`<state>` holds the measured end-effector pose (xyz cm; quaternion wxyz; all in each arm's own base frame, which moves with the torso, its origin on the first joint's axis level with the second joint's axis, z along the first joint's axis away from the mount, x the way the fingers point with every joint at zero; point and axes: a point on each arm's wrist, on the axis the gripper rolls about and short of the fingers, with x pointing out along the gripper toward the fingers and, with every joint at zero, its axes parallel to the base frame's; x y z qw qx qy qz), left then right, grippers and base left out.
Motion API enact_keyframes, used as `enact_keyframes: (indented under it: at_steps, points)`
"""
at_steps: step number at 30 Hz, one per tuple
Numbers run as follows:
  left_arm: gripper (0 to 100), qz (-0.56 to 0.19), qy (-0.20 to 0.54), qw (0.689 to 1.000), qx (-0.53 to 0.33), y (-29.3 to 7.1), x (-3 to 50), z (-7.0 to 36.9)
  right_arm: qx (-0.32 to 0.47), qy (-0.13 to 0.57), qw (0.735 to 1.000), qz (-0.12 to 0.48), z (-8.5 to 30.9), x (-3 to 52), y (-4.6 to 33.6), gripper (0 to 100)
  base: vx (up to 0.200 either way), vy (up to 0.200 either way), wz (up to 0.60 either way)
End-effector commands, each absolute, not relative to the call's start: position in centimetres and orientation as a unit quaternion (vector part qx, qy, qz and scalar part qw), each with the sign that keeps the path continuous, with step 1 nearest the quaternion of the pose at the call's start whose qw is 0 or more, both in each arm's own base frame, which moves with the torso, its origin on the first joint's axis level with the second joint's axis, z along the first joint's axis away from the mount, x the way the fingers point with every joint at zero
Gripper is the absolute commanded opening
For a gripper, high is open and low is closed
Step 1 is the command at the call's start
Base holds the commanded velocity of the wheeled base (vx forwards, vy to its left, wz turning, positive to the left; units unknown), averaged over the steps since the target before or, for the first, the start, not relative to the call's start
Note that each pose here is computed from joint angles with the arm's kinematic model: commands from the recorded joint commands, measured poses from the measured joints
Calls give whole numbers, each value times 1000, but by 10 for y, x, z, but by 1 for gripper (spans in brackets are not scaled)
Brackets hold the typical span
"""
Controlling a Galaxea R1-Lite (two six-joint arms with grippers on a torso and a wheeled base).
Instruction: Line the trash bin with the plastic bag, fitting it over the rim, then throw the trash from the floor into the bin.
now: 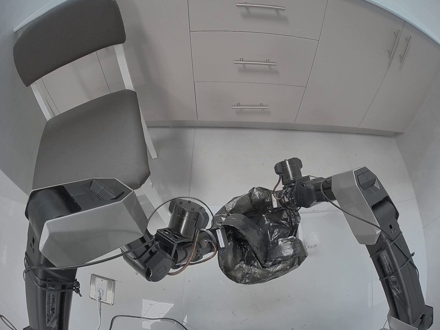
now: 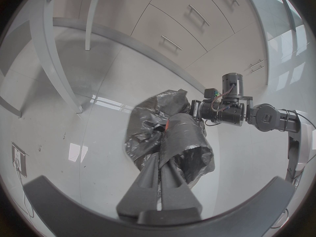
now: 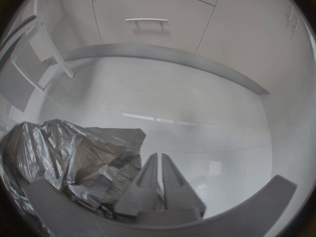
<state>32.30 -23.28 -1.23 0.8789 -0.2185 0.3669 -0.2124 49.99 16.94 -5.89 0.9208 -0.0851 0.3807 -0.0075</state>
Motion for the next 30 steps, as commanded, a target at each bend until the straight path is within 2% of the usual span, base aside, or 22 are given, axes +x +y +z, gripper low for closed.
enact_keyframes:
  at_steps: [1,15,30]
  points:
    - [0,-213,368,878,-219,-233,323,-13,-93,404,910,-7,-78,496,170,100,0,0,0]
    - [0,-212,368,879,-218,-233,323,-14,-115,446,888,-2,-80,485,175,100,0,0,0]
    - [0,-212,368,879,-218,-233,323,-14,-82,369,926,-22,-7,501,159,100,0,0,0]
